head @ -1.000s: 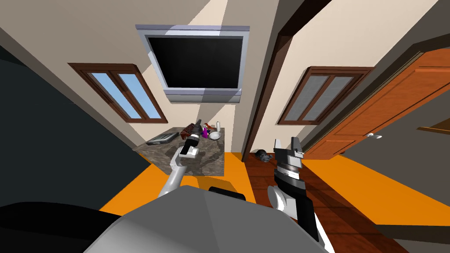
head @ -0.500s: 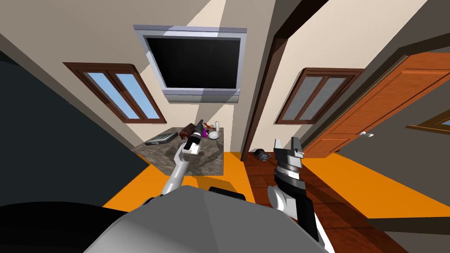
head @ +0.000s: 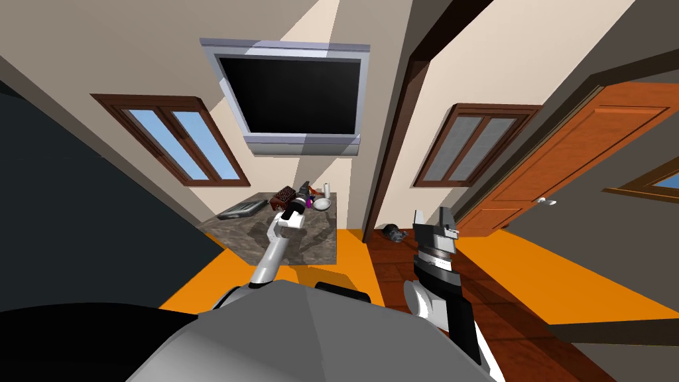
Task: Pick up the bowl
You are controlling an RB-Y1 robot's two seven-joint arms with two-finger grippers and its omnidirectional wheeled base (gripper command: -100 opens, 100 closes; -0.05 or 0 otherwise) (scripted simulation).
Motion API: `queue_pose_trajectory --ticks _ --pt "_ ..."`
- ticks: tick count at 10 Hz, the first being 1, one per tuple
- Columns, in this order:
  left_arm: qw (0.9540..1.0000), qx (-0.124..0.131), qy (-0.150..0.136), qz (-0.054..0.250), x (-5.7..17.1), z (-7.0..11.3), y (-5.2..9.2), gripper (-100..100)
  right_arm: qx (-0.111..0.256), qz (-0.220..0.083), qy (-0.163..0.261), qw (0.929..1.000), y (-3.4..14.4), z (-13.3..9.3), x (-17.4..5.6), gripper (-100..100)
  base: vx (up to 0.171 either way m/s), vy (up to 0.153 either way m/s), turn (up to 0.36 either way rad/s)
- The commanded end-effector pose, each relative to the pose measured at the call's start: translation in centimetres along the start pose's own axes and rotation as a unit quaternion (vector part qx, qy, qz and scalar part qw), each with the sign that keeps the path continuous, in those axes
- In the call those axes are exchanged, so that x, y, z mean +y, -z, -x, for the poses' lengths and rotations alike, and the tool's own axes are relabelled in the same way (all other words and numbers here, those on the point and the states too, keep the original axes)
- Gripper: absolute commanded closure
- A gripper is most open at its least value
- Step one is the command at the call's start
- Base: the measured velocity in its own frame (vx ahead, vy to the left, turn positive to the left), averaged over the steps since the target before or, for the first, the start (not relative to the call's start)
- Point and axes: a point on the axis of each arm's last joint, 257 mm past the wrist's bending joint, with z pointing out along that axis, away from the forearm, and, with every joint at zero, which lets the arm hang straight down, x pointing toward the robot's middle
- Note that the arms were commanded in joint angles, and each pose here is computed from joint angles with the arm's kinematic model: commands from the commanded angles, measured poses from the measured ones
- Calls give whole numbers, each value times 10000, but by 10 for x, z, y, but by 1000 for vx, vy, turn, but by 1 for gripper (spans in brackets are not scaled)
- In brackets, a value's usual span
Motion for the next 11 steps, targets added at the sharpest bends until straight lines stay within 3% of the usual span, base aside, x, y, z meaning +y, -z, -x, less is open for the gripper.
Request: queue_pose_trajectory --ticks 1,2,3,5,6,8,9,11 --pt "9997 20 45 228 10 -3 -4 -100 0 0 0 10000 0 0 0 0 -12 -11 -24" --pt "9996 17 44 284 13 -3 -4 -100 0 0 0 10000 0 0 0 0 0 0 0" --pt "9989 84 126 449 18 -11 -15 -100 0 0 0 10000 0 0 0 0 -6 -6 -26" --pt "9979 76 124 628 27 -10 -14 -100 0 0 0 10000 0 0 0 0 -3 -3 -10" --pt "9966 153 195 786 31 -19 -24 -100 0 0 0 10000 0 0 0 0 -3 -5 -21" --pt "9949 145 191 981 41 -19 -22 -100 0 0 0 10000 0 0 0 0 -1 -2 -10" --pt "9930 231 248 1135 44 -28 -31 -100 0 0 0 10000 0 0 0 0 2 0 -15" --pt "9904 223 241 1341 54 -28 -28 -100 0 0 0 10000 0 0 0 0 2 0 -8"
